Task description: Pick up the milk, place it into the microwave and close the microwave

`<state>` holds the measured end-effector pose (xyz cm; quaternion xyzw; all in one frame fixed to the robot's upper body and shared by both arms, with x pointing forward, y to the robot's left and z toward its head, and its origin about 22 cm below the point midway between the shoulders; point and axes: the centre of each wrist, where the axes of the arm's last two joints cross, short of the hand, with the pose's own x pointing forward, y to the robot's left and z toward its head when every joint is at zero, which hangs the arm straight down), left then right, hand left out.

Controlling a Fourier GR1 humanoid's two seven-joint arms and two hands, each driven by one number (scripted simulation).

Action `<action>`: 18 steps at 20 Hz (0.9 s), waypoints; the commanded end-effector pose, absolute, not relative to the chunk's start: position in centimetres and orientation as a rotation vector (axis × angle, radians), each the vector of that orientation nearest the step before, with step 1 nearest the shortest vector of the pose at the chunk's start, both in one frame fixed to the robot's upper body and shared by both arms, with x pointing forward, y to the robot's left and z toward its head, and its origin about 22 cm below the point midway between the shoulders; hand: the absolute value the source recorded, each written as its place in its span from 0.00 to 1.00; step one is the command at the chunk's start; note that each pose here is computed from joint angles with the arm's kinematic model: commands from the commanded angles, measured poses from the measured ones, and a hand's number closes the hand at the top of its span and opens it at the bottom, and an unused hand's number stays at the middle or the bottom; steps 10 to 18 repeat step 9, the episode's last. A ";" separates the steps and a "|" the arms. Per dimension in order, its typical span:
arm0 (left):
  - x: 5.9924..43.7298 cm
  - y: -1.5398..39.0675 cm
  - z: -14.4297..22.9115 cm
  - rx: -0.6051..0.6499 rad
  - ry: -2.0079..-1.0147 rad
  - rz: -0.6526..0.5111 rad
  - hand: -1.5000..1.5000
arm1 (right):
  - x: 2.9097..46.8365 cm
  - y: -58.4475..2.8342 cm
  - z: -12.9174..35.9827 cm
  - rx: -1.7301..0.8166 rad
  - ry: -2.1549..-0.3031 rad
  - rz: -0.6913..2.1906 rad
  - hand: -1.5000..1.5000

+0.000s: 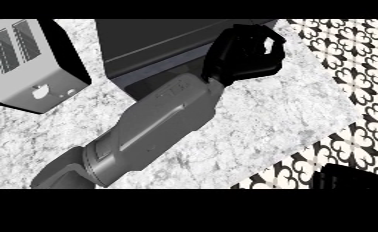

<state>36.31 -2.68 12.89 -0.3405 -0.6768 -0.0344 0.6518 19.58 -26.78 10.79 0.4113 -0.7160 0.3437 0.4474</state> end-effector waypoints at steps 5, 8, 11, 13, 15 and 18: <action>38.1 3.2 4.9 -0.584 -1.410 0.121 1.00 | 17.4 -25.4 10.5 1.025 -1.790 0.815 1.00; 38.1 3.1 4.8 -0.597 -1.420 0.107 1.00 | 16.6 -24.8 10.6 1.023 -1.801 0.803 1.00; 37.8 2.8 4.3 -0.610 -1.410 0.100 1.00 | 16.3 -24.4 10.5 1.038 -1.799 0.797 1.00; 37.8 2.8 4.3 -0.610 -1.410 0.100 1.00 | 16.3 -24.4 10.5 1.038 -1.799 0.797 1.00; 37.8 2.8 4.3 -0.610 -1.410 0.100 1.00 | 16.3 -24.4 10.5 1.038 -1.799 0.797 1.00; 37.8 2.8 4.3 -0.610 -1.410 0.100 1.00 | 16.3 -24.4 10.5 1.038 -1.799 0.797 1.00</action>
